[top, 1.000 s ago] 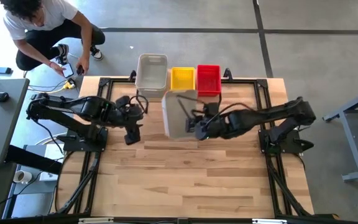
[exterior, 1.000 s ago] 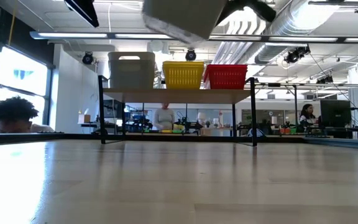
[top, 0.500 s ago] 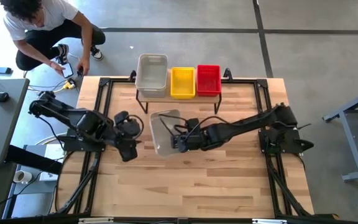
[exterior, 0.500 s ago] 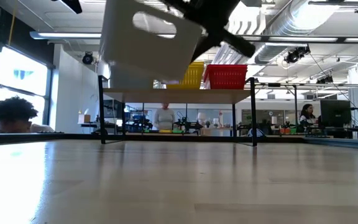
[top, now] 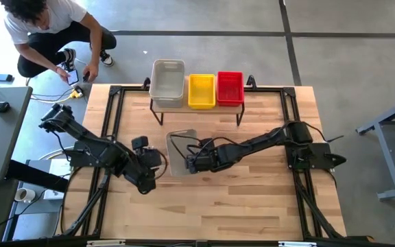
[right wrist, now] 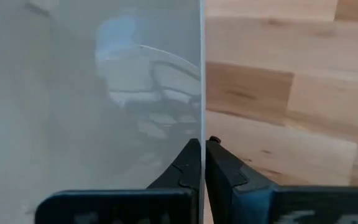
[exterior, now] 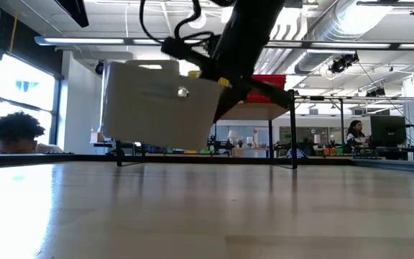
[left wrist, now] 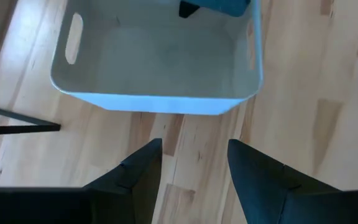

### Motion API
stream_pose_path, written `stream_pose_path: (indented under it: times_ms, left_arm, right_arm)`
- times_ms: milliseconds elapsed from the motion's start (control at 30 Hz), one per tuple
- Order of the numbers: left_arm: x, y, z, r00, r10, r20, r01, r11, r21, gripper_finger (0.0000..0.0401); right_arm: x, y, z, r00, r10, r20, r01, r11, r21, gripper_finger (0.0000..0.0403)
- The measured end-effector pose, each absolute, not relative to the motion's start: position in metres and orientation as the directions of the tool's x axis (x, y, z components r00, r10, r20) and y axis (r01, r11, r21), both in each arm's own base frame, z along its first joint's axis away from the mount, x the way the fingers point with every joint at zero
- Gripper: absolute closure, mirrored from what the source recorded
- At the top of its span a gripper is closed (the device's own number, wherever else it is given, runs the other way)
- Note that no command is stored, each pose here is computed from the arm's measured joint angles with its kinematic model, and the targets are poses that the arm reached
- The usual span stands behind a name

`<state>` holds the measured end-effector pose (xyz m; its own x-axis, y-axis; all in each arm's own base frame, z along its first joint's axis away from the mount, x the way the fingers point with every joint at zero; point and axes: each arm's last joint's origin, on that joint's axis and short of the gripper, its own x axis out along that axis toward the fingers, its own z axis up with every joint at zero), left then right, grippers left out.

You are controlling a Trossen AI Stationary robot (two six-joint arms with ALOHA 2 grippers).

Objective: Stack baskets on shelf by color
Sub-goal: Stack the gray bin on top of the other gray bin on the shelf

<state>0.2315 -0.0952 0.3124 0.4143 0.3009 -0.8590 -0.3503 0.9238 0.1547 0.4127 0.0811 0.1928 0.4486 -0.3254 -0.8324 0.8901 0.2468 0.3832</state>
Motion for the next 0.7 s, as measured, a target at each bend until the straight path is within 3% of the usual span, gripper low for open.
stream_pose_path:
  times_ms: [467, 700]
  left_arm:
    - [0.243, -0.114, 0.293, 0.376, 0.311, -0.873, -0.331, 0.925, 0.187, 0.0229]
    - [0.25, -0.123, 0.29, 0.429, 0.291, -0.855, -0.326, 0.933, 0.153, 0.0229]
  right_arm:
    - [0.417, 0.081, 0.169, 0.392, -0.279, -0.877, 0.914, 0.226, 0.336, 0.0403]
    - [0.417, 0.074, 0.166, 0.366, -0.247, -0.897, 0.922, 0.227, 0.314, 0.0403]
